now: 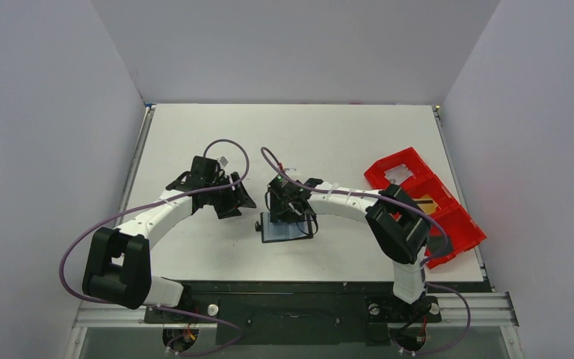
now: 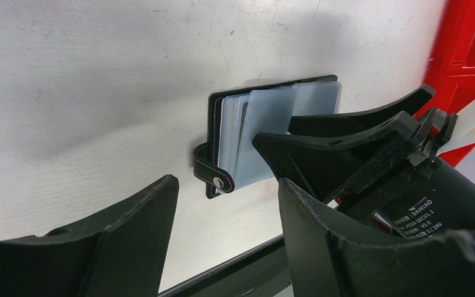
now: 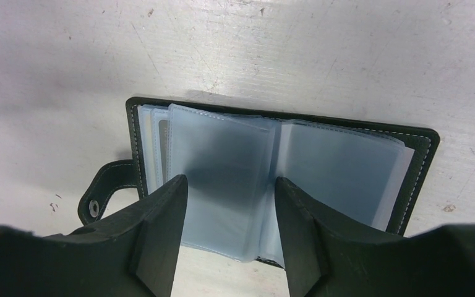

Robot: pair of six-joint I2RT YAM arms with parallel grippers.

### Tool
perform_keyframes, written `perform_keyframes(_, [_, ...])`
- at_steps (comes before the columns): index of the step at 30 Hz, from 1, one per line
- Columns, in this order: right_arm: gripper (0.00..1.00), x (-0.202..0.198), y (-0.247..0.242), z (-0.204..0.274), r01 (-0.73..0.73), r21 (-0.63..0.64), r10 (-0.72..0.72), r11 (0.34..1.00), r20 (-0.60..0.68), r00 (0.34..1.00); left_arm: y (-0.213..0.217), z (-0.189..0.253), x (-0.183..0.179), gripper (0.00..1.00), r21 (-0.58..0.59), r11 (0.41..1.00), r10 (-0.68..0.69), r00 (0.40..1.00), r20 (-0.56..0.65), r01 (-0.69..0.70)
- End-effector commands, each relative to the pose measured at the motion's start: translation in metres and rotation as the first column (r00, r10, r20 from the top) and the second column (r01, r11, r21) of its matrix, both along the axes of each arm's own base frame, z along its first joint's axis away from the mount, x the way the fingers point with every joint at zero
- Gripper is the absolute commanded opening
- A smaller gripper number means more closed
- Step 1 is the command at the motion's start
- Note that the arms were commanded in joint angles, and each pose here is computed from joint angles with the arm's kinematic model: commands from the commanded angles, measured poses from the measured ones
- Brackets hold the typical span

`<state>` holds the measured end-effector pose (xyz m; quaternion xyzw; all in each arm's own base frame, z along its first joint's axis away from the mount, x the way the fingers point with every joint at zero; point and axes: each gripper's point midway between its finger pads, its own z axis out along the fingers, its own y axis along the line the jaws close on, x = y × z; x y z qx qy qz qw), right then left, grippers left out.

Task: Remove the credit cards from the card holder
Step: Remove the credit card from the card holder.

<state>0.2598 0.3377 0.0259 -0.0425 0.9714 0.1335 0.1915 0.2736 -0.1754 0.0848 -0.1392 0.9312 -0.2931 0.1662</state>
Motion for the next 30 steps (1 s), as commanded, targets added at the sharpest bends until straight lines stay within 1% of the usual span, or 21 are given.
perform_keyframes(1, [0.48, 0.003, 0.0, -0.006, 0.008, -0.031, -0.008, 0.999, 0.015, 1.0, 0.0, 0.005, 0.001, 0.58, -0.017, 1.0, 0.004, 1.0, 0.012, -0.004])
perform_keyframes(4, [0.44, 0.0, -0.004, -0.013, 0.006, -0.051, -0.006, 0.999, 0.0, 1.0, 0.0, 0.005, 0.001, 0.58, -0.017, 1.0, 0.002, 1.0, 0.013, -0.002])
perform_keyframes(7, [0.36, -0.003, -0.009, -0.019, 0.008, -0.066, -0.008, 0.998, -0.013, 1.0, 0.0, 0.005, 0.002, 0.58, -0.018, 1.0, 0.001, 1.0, 0.013, -0.001])
perform_keyframes(9, [0.28, -0.004, -0.013, -0.023, 0.012, -0.071, -0.013, 0.997, -0.021, 1.0, -0.001, 0.005, 0.002, 0.58, -0.018, 1.0, 0.0, 1.0, 0.013, 0.0])
perform_keyframes(10, [0.22, -0.003, -0.014, -0.023, 0.016, -0.063, -0.018, 0.998, -0.023, 1.0, -0.001, 0.005, 0.002, 0.58, -0.018, 1.0, 0.0, 1.0, 0.013, 0.001])
perform_keyframes(11, [0.19, -0.005, -0.018, -0.026, 0.019, -0.066, -0.021, 0.998, -0.029, 0.999, -0.001, 0.005, 0.001, 0.58, -0.019, 1.0, -0.004, 1.0, 0.013, 0.004])
perform_keyframes(12, [0.14, -0.003, -0.018, -0.026, 0.026, -0.053, -0.028, 0.998, -0.03, 0.999, -0.001, 0.005, 0.002, 0.58, -0.02, 1.0, -0.004, 1.0, 0.015, 0.005])
perform_keyframes(16, [0.04, -0.003, -0.026, -0.031, 0.038, -0.025, -0.039, 0.999, -0.048, 0.998, -0.004, 0.008, 0.002, 0.58, -0.029, 0.999, -0.02, 1.0, 0.022, 0.02])
perform_keyframes(19, [0.0, -0.003, -0.025, -0.032, 0.039, 0.017, -0.038, 0.999, -0.067, 0.997, -0.008, 0.011, 0.002, 0.58, -0.031, 0.999, -0.037, 0.999, 0.031, 0.038])
perform_keyframes(25, [0.0, -0.001, -0.023, -0.038, 0.058, 0.111, -0.047, 0.992, -0.1, 0.994, -0.024, 0.02, 0.003, 0.58, -0.031, 0.996, -0.085, 0.995, 0.049, 0.087])
perform_keyframes(30, [0.0, -0.004, -0.021, -0.044, 0.07, 0.16, -0.049, 0.985, -0.132, 0.99, -0.042, 0.026, 0.002, 0.58, -0.026, 0.991, -0.128, 0.99, 0.065, 0.13])
